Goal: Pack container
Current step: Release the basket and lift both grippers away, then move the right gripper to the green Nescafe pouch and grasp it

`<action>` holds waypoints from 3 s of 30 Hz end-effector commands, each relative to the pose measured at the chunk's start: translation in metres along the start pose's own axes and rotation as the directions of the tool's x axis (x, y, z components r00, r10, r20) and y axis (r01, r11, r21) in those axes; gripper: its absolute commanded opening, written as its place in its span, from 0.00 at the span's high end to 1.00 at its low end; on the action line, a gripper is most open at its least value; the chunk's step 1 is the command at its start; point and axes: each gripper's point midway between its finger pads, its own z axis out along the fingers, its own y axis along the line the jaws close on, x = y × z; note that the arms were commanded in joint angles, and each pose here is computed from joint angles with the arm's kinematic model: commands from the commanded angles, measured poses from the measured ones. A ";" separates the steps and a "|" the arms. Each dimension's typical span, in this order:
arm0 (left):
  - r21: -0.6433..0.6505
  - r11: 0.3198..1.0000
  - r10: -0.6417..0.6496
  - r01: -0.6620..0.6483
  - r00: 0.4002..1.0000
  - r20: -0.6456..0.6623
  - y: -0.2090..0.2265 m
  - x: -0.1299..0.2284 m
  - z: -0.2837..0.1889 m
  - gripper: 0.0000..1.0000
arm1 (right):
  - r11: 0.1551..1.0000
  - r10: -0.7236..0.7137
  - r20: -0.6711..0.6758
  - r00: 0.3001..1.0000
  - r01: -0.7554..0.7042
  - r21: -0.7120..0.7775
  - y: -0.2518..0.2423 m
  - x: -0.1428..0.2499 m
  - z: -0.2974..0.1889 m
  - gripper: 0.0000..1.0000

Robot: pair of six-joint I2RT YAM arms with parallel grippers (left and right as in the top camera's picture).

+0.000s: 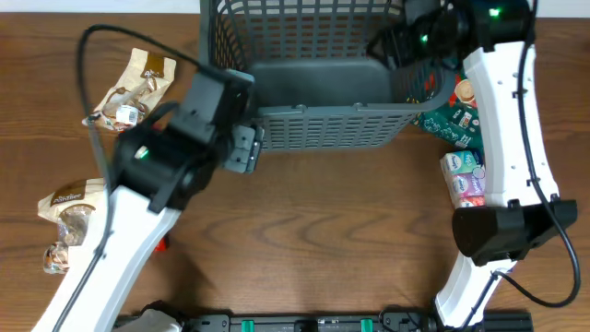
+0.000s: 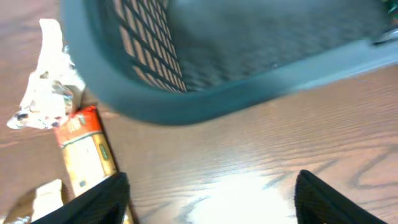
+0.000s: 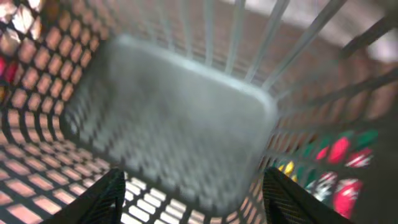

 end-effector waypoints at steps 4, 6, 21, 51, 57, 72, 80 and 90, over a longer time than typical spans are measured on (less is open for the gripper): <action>0.006 1.000 -0.027 0.026 0.989 0.143 0.013 0.001 -0.052 0.07 | 0.977 0.099 0.249 0.964 -0.141 0.157 -0.027 -0.055 -0.079 0.48; -0.003 0.999 -0.034 0.035 0.983 0.182 0.018 0.002 -0.066 0.01 | 0.928 0.183 0.325 0.928 -0.272 0.254 -0.054 -0.059 -0.106 0.61; -0.312 0.878 -0.263 0.363 0.911 0.317 0.094 0.018 -0.099 0.01 | 0.729 0.506 0.213 0.836 -0.546 0.412 -0.172 0.039 -0.115 0.83; -0.314 0.841 -0.442 0.442 0.894 0.073 0.160 0.044 -0.043 0.01 | 0.947 0.321 -0.009 0.947 -0.320 0.010 -0.113 0.047 -0.031 0.82; -0.314 0.841 -0.442 0.441 0.894 0.073 0.160 0.045 -0.043 0.01 | 0.953 0.304 -0.026 0.952 -0.304 0.004 -0.106 0.046 -0.024 0.80; -0.314 0.841 -0.442 0.441 0.894 0.072 0.160 0.045 -0.043 0.01 | 0.956 0.294 -0.069 0.953 -0.293 0.016 -0.106 0.050 0.001 0.81; -0.314 0.841 -0.442 0.441 0.894 0.072 0.160 0.045 -0.043 0.01 | 0.956 0.284 -0.070 0.956 -0.288 -0.052 -0.093 0.048 -0.005 0.82; -0.314 0.842 -0.439 0.438 0.896 0.071 0.160 0.045 -0.043 0.01 | 0.961 0.247 -0.075 0.966 -0.254 -0.112 -0.069 0.041 0.001 0.78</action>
